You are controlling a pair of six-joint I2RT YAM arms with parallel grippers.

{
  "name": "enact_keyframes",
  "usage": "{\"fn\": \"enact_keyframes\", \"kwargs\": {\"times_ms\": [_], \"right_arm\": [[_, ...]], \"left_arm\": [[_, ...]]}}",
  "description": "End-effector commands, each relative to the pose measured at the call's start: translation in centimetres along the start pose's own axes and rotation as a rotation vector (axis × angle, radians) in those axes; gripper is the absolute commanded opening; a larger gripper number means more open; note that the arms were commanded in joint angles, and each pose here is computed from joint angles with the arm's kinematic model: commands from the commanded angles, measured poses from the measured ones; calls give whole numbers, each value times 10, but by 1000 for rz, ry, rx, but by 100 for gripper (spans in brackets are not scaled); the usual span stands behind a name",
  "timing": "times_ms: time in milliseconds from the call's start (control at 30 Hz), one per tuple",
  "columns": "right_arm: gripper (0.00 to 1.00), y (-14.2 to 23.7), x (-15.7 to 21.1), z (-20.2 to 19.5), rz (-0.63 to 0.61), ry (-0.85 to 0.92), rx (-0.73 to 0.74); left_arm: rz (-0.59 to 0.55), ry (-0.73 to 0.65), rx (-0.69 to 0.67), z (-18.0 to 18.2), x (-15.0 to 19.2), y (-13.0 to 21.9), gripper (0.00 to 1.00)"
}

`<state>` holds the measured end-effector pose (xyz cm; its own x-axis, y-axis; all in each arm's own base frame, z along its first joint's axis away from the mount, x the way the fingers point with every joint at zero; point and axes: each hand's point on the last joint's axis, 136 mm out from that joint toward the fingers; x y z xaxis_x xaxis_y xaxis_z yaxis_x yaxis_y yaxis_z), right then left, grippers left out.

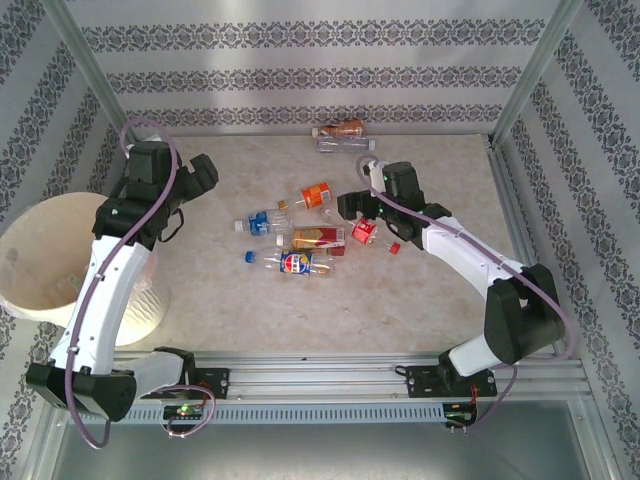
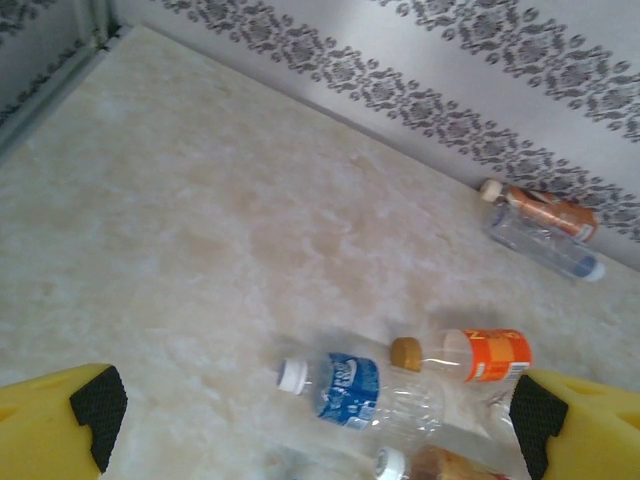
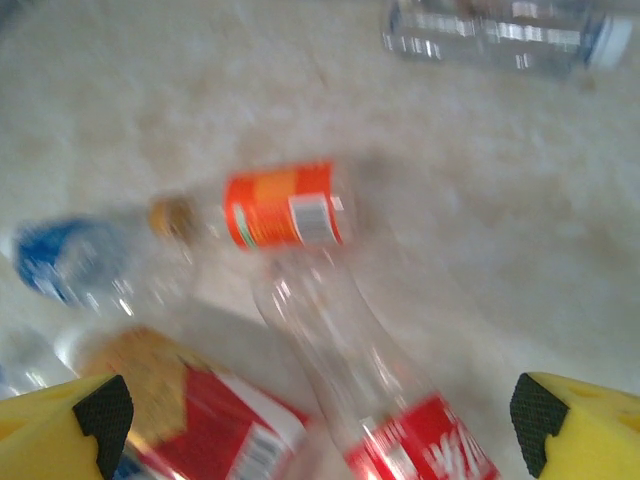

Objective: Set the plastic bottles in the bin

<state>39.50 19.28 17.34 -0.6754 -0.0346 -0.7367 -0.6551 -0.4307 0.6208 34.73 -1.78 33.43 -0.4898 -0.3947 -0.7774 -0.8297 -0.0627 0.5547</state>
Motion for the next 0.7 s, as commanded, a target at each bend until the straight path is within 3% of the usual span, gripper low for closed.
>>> {"fn": "enact_keyframes", "kwargs": {"times_ms": [0, 167, 667], "right_arm": [[98, 0, 45, -22, 232, 143, 86], [96, -2, 68, -46, 374, 269, 123], [86, -33, 105, -74, 593, 415, 27]], "left_arm": [[-61, -6, 110, -24, -15, 4, 100], [-47, -11, 147, -32, -13, -5, 100], [26, 58, 185, -44, 8, -47, 100]]}}
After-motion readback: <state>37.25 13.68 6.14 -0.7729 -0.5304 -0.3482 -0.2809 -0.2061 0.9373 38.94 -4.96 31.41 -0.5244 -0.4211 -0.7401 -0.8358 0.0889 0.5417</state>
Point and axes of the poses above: each hand's point on the last joint's axis, 136 mm out from that joint toward the fingers, its own y axis back along the fingers, its own z axis along the line the jaws close on, x = y × z, and after that the axes turned 4 degrees about -y, right-handed
